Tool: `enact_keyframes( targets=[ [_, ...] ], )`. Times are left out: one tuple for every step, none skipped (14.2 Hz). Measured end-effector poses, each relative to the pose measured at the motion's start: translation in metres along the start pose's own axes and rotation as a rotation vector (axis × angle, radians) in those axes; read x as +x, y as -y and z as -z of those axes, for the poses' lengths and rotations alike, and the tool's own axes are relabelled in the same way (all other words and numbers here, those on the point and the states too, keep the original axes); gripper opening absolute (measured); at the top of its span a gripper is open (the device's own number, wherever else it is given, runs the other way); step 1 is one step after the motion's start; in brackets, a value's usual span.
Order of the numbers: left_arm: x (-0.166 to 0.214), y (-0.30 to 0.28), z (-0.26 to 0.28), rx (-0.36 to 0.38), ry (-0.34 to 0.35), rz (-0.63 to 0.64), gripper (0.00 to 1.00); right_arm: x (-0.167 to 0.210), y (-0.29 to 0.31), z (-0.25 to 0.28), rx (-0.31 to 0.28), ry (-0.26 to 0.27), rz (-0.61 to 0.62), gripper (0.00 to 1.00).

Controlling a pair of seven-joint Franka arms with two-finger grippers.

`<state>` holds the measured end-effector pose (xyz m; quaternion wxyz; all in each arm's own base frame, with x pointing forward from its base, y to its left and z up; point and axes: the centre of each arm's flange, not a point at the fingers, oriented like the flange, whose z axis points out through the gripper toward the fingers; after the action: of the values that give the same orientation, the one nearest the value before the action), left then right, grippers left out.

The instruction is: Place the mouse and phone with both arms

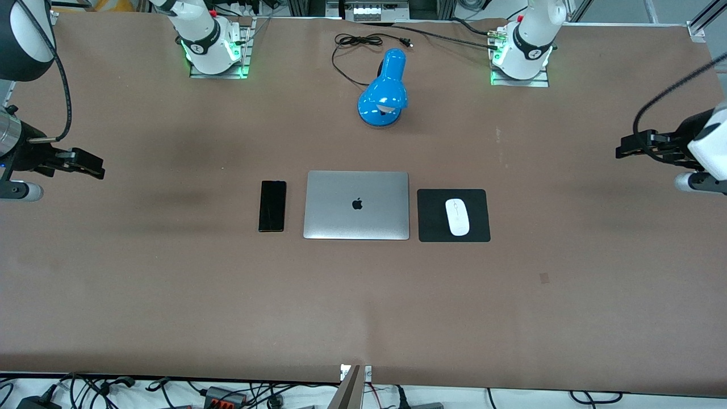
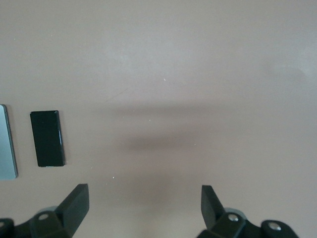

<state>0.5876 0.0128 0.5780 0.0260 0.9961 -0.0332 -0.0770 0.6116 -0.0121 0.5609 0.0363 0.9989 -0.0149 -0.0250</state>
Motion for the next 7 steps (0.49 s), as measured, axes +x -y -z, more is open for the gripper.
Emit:
enact_keyframes(
  targets=[
    [-0.007, -0.006, 0.000, 0.010, -0.045, -0.006, 1.00, 0.001, -0.005, 0.000, 0.002, -0.004, -0.009, 1.00],
    [-0.017, -0.010, 0.000, 0.016, -0.071, -0.009, 1.00, 0.001, -0.010, 0.000, 0.005, -0.005, -0.017, 1.00],
    [-0.026, -0.012, 0.001, 0.020, -0.085, -0.009, 1.00, 0.000, -0.015, 0.000, 0.006, -0.004, -0.025, 1.00],
    [-0.033, -0.012, 0.002, 0.021, -0.089, -0.007, 1.00, -0.002, -0.018, 0.001, 0.007, 0.001, -0.031, 1.00],
    [-0.037, -0.012, 0.002, 0.021, -0.090, -0.003, 1.00, -0.006, -0.019, 0.003, 0.006, 0.021, -0.033, 1.00],
    [-0.038, -0.012, 0.002, 0.021, -0.089, 0.000, 1.00, -0.011, -0.019, 0.005, 0.007, 0.043, -0.033, 1.00],
    [-0.038, -0.011, 0.000, 0.021, -0.086, 0.002, 1.00, -0.014, -0.018, 0.008, 0.008, 0.048, -0.031, 1.00]
  ],
)
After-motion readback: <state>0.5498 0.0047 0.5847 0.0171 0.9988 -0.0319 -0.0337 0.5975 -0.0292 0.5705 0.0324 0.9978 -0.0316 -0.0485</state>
